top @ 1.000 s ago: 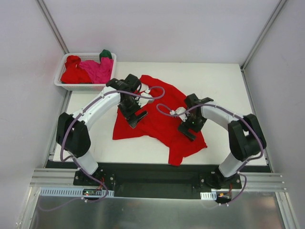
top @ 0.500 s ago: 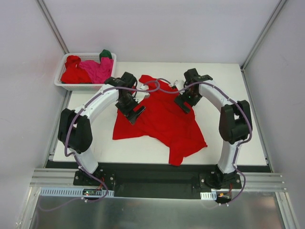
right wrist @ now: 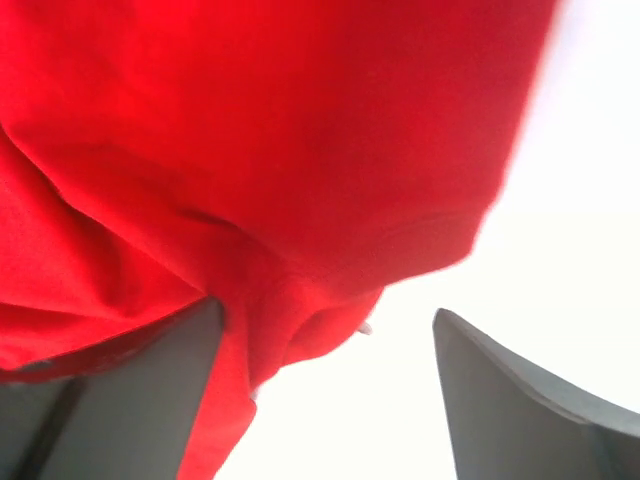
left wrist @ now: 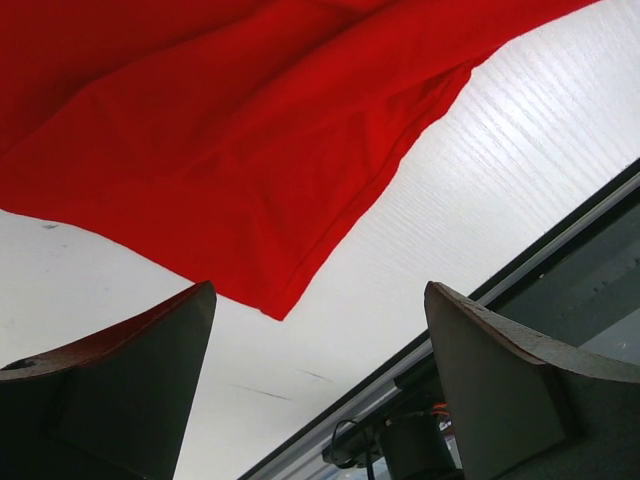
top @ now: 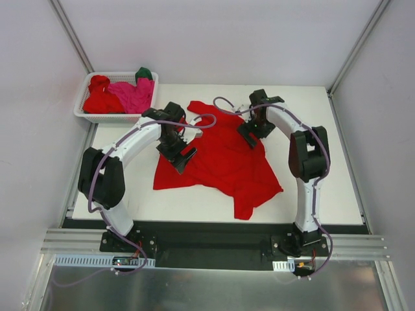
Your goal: Fold and stack the t-shirts
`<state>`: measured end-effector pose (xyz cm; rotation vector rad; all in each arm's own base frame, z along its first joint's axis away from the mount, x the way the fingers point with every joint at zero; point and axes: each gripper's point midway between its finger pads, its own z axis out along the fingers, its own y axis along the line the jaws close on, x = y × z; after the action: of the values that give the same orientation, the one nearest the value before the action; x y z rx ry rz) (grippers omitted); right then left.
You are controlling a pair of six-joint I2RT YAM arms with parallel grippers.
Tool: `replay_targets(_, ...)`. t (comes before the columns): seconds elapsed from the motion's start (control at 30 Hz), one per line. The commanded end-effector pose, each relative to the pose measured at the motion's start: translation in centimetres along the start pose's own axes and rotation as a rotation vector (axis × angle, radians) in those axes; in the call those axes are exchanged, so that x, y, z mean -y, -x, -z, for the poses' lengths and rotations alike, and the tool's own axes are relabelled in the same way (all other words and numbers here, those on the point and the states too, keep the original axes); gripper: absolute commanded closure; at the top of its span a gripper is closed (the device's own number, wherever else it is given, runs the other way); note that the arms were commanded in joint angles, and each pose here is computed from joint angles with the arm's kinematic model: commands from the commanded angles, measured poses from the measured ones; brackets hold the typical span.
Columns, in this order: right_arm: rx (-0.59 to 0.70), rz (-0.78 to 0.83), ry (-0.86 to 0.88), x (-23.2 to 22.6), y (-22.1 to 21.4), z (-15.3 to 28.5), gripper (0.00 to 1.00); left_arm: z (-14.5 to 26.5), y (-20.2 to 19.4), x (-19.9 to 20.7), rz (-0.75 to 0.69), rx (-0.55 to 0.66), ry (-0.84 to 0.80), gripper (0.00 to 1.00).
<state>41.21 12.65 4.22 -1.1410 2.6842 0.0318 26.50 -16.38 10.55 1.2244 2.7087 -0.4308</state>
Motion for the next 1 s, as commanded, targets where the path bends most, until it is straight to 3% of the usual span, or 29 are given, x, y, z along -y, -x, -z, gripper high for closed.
replay_targets(0.0,-0.004,-0.041,-0.002,1.0,1.3,0.6,0.11,1.6,0.0,1.0,0.001,0.050,-0.009,0.14)
replay_targets(0.17,-0.050,-0.042,0.034,0.1,0.6,-0.5,0.19,1.8,-0.3,1.0,-0.002,0.046,0.002,0.14)
replay_targets(0.23,-0.066,-0.041,0.045,0.0,0.1,-0.9,0.34,1.6,-0.6,1.0,0.000,0.040,0.001,0.14)
replay_targets(0.3,-0.072,-0.034,0.047,0.0,-0.1,-0.9,0.39,1.4,-0.8,1.1,0.006,0.033,-0.003,0.14)
replay_targets(0.37,-0.070,-0.035,0.035,0.3,-0.2,-0.5,0.57,1.3,-0.9,1.0,0.012,0.026,-0.006,0.14)
replay_targets(0.4,-0.069,-0.034,0.030,0.4,-0.2,-0.3,0.74,1.3,-0.9,1.1,0.011,0.027,-0.009,0.14)
replay_targets(0.53,-0.048,-0.037,-0.006,1.4,0.1,1.2,0.95,1.1,-1.0,1.3,0.019,0.024,-0.022,0.14)
replay_targets(0.63,-0.038,-0.039,-0.025,2.4,0.3,2.4,0.99,1.1,-0.9,1.4,0.021,0.027,-0.022,0.14)
replay_targets(0.97,-0.030,-0.048,-0.108,6.7,1.7,3.1,0.99,1.1,-0.8,1.9,0.034,0.035,-0.049,0.14)
